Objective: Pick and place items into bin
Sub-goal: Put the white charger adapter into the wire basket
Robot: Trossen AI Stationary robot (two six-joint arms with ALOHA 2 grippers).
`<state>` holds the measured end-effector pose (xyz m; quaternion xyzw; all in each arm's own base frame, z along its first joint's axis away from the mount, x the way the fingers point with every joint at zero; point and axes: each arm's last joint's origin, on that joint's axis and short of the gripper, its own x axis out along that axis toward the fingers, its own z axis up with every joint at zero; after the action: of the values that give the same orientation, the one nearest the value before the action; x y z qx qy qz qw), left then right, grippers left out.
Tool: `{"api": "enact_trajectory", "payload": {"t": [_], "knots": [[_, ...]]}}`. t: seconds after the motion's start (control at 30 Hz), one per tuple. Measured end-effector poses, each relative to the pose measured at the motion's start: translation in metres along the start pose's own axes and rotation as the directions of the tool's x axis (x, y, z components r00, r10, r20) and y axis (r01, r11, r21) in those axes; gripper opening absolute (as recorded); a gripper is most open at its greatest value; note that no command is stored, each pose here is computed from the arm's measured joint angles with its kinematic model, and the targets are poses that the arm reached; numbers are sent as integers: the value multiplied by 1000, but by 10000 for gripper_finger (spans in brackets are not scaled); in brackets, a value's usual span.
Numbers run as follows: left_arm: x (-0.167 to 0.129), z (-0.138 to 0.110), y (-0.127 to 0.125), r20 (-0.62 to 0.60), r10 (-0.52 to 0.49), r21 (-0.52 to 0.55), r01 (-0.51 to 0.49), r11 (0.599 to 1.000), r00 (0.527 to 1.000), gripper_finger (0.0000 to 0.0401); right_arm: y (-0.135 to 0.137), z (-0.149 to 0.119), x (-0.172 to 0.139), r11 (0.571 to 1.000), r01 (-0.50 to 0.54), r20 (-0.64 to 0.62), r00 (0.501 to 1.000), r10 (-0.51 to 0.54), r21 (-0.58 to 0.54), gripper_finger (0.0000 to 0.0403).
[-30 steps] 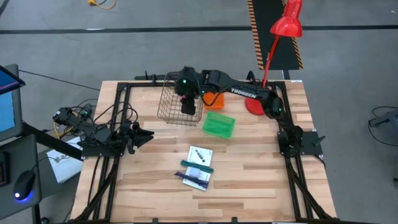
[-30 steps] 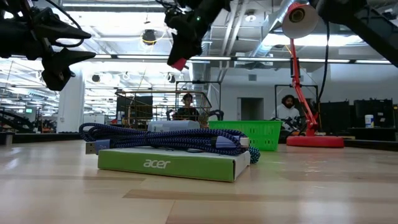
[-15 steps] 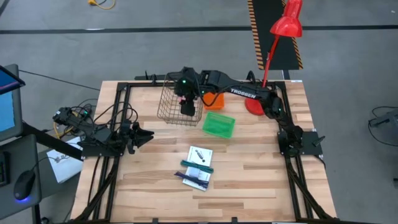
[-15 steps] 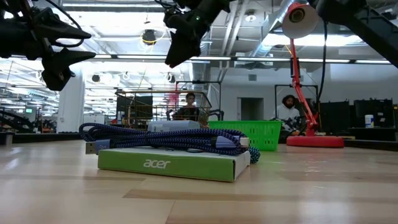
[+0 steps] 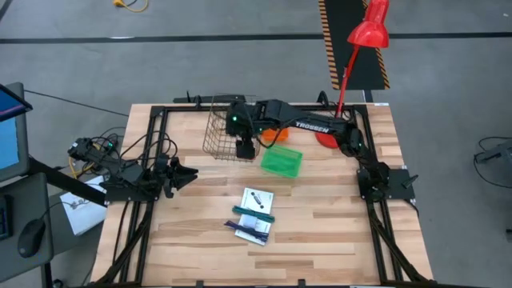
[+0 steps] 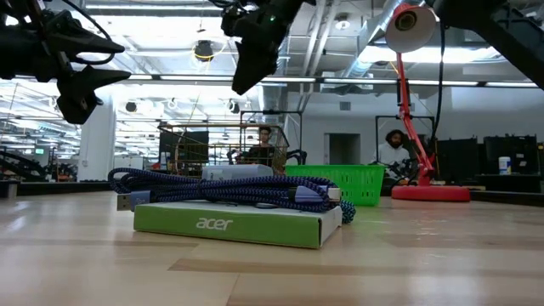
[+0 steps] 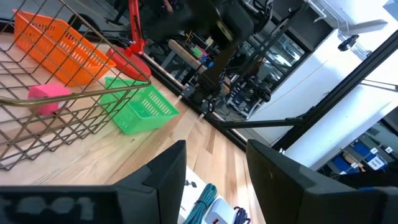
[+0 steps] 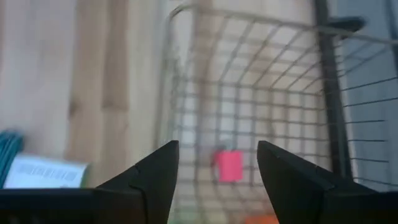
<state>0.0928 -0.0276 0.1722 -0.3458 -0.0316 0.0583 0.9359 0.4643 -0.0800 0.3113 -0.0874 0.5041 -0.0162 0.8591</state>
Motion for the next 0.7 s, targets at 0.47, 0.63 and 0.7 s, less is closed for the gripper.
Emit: {"api": "enact_trajectory", "payload": {"t": [0.47,0.63,0.7], "knots": [[0,0,0,-3,-3,0,3,1000,1000,158,118,9,-12,882,-158,-88,987,132,-444,205],[0,0,0,-3,-3,-20,3,1000,1000,158,153,9,-18,816,-194,-99,981,167,-545,201],[0,0,0,-2,-3,-23,3,1000,1000,158,163,8,-20,796,-209,-106,978,180,-569,200]]}}
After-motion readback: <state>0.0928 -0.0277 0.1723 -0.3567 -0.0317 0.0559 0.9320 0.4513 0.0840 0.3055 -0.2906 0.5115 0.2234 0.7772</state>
